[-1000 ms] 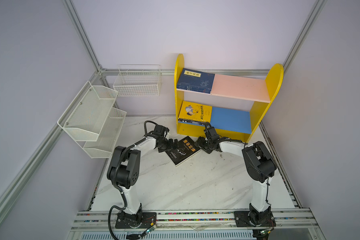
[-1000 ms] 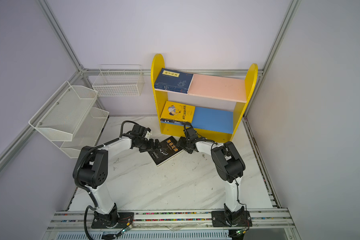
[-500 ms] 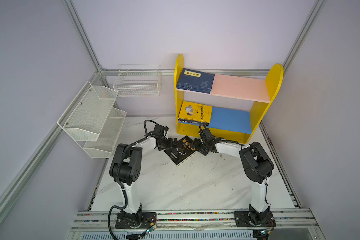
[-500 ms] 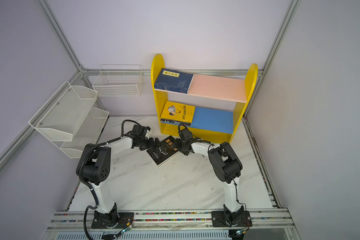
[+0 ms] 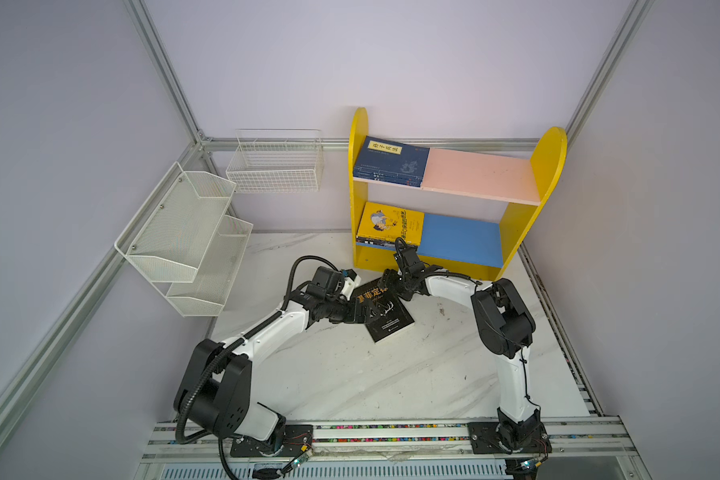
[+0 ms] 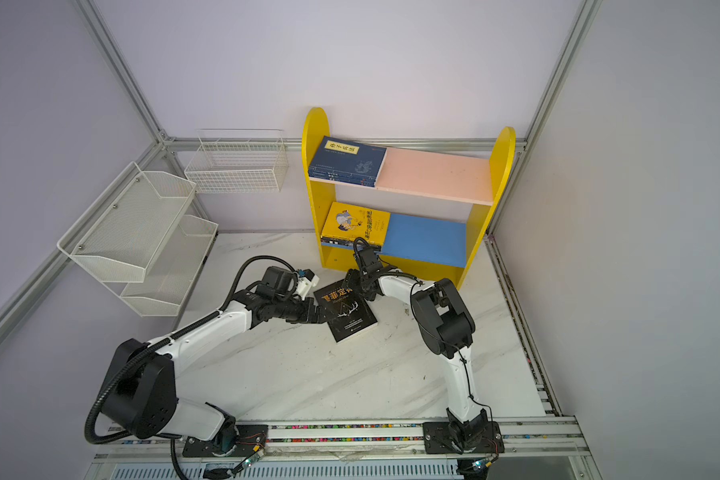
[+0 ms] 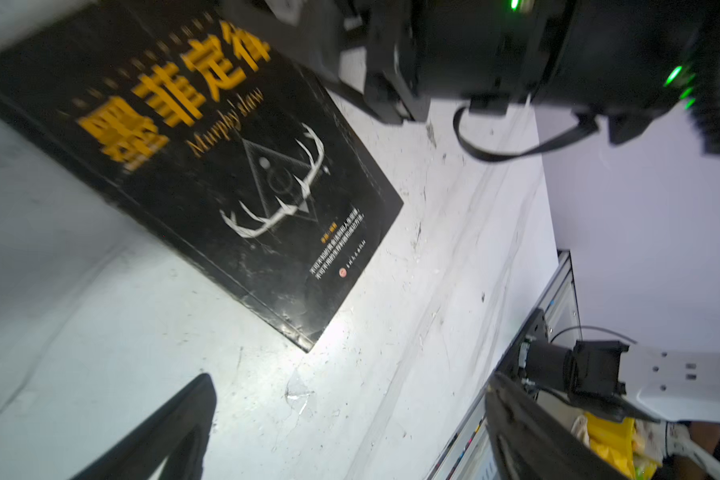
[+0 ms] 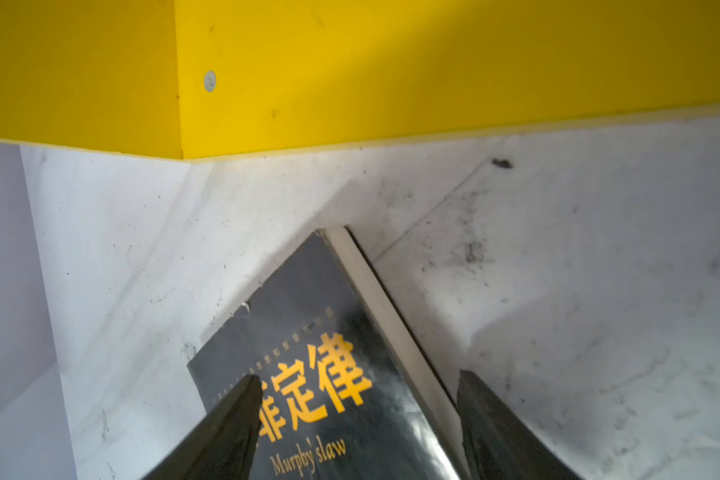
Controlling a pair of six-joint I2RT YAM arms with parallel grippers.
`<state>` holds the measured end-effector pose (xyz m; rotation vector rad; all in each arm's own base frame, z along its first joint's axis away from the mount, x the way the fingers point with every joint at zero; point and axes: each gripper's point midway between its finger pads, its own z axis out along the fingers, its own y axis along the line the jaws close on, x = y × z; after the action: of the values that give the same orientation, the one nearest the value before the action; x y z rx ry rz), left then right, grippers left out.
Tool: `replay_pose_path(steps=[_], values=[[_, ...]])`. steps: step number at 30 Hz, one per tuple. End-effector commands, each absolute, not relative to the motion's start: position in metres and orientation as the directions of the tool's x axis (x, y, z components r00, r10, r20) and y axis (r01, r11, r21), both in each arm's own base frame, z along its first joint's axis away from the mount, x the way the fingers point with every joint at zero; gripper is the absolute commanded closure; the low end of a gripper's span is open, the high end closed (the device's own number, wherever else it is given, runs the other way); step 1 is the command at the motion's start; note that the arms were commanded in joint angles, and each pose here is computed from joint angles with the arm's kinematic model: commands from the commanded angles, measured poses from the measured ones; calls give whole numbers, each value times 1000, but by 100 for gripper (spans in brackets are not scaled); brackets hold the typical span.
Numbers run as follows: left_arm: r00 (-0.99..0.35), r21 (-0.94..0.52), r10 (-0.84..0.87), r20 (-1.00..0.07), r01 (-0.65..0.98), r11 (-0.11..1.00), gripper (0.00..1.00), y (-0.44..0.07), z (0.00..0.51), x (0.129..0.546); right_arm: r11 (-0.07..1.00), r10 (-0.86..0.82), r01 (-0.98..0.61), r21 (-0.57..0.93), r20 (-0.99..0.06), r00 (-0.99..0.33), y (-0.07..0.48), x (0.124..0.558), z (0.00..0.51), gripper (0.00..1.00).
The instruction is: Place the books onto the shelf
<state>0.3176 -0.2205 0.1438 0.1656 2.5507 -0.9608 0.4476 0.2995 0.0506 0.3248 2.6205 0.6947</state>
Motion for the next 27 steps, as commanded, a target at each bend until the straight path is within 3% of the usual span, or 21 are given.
replay_pose_path(steps=[1, 6, 11, 17, 23, 27], values=[[-941, -623, -182, -284, 37, 782, 0, -198, 116, 331, 882, 265, 57, 467, -392, -881, 284, 452, 58, 25], [-962, -660, -218, -162, -59, 749, 5, -208, 100, 338, 927, 166, -8, 375, -428, -889, 271, 432, 54, 31], [-950, -726, -290, -116, -118, 677, 6, -217, 90, 346, 958, 43, -90, 272, -446, -894, 279, 421, 41, 51], [-920, -739, -390, -36, -238, 631, 13, -218, 60, 354, 979, -126, -182, 93, -430, -894, 291, 404, 16, 68], [-884, -692, -465, -42, -310, 652, 16, -206, 32, 355, 976, -179, -213, 43, -391, -903, 291, 387, -11, 73], [-866, -811, -497, -47, -258, 526, 16, -221, 37, 365, 967, -187, -237, 90, -375, -908, 297, 378, -24, 73]])
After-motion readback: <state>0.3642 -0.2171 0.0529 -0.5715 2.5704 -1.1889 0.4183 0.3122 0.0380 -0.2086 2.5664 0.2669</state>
